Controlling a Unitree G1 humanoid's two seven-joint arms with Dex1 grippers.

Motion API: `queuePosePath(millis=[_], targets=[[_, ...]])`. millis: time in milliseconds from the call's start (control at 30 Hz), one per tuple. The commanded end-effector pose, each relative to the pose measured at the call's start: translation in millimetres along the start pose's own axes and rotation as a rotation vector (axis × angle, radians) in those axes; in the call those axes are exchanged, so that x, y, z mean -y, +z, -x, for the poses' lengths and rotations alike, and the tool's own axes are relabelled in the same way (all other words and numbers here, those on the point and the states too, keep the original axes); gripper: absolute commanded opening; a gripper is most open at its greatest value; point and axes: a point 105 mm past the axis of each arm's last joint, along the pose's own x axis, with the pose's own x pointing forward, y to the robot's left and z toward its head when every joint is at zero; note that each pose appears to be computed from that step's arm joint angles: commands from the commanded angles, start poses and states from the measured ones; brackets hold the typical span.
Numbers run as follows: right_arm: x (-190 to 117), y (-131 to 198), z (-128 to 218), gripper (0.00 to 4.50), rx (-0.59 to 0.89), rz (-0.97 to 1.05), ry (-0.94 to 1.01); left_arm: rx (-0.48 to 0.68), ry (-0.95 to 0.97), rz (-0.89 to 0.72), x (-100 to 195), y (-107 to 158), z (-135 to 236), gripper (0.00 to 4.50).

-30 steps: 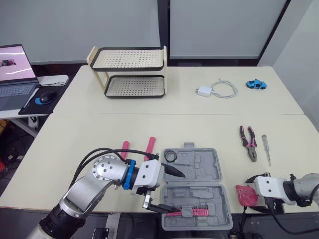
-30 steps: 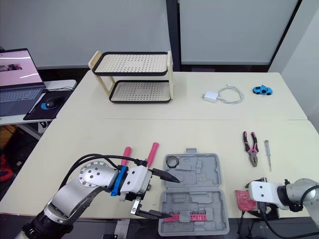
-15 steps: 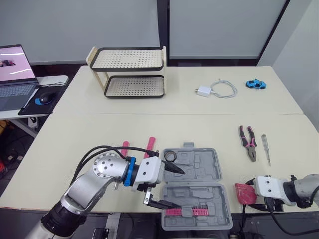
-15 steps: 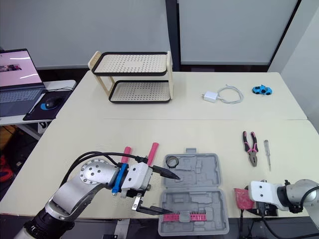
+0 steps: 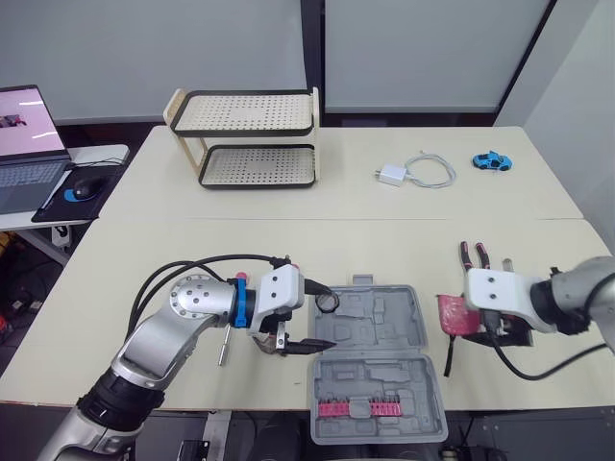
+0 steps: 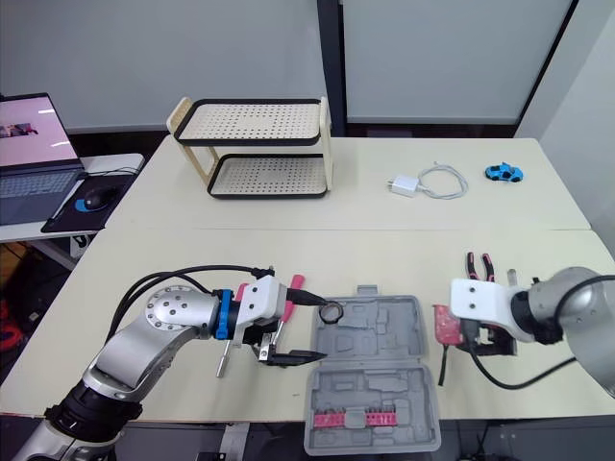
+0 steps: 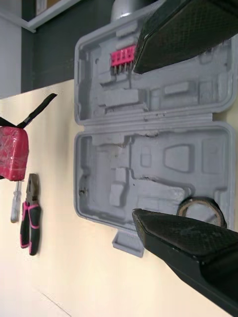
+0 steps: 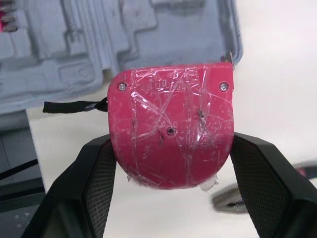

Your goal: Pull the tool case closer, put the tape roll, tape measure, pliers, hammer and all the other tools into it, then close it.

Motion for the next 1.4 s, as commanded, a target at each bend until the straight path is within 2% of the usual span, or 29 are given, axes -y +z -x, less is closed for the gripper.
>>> queuePosePath(millis=[33,300,600,1000,1400], targets=[[7,11,-13,3.21,-0.012,0.015,0.025,0.017,0.018,-0.018,0,9,0,4.5],[26,29,-48,3.21,-0.055,0.066,0.078,-0.059,0.044,-0.042,-5,-5,-1,4.5],[33,36,-70,3.21,-0.098,0.095,0.111,-0.087,0.056,-0.054,-4,-13,-4,4.5],[39,35,-83,3.21,-0.133,0.089,0.12,-0.078,0.056,-0.063,-5,-13,-9,4.5],[41,38,-89,3.21,-0.135,0.089,0.115,-0.07,0.041,-0.076,-7,0,-13,4.5]])
